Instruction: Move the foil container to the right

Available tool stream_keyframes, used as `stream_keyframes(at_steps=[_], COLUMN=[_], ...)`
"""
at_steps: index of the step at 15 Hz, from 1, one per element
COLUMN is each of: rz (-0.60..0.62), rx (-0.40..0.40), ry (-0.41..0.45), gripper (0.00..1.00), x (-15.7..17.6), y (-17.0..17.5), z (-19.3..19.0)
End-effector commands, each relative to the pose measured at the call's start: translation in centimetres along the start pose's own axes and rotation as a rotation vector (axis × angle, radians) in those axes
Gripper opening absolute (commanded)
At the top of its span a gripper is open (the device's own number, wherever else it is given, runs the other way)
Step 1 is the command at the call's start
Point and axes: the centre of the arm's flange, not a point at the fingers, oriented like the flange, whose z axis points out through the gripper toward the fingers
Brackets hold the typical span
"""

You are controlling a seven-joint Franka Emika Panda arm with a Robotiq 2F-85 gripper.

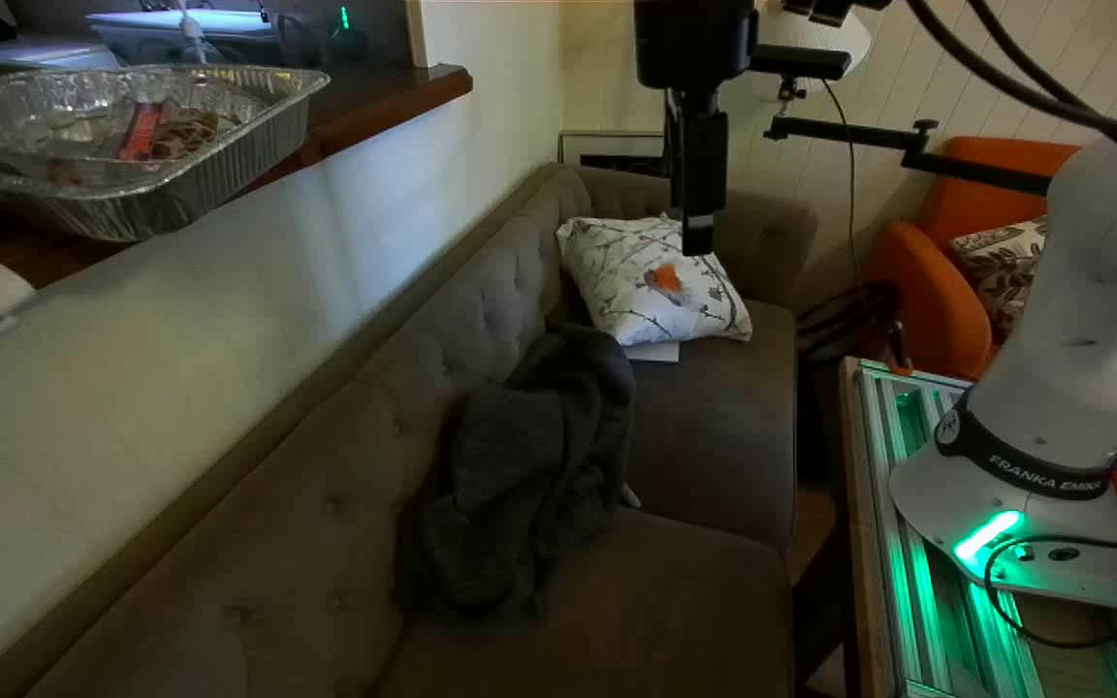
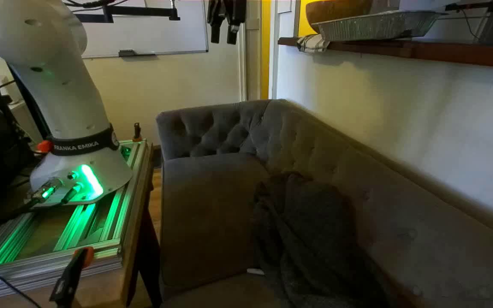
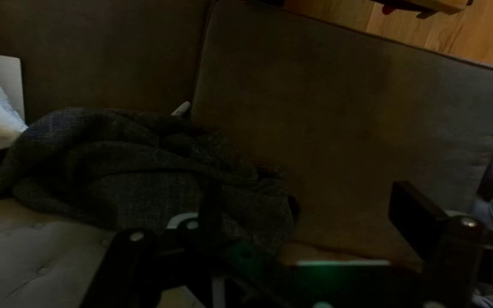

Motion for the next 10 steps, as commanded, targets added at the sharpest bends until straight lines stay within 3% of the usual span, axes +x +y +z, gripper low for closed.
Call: stream_keyframes(at_steps=[1, 7, 10], rz=[0.000, 0.000, 0.055], rx=[0.000, 0.000, 0.008], ry=[0.000, 0.000, 0.089], gripper=[1.00, 1.00, 1.00], x=[0.0, 0.0, 3.4], y=[0.0, 0.0, 3.0], z=[0.0, 0.0, -2.8])
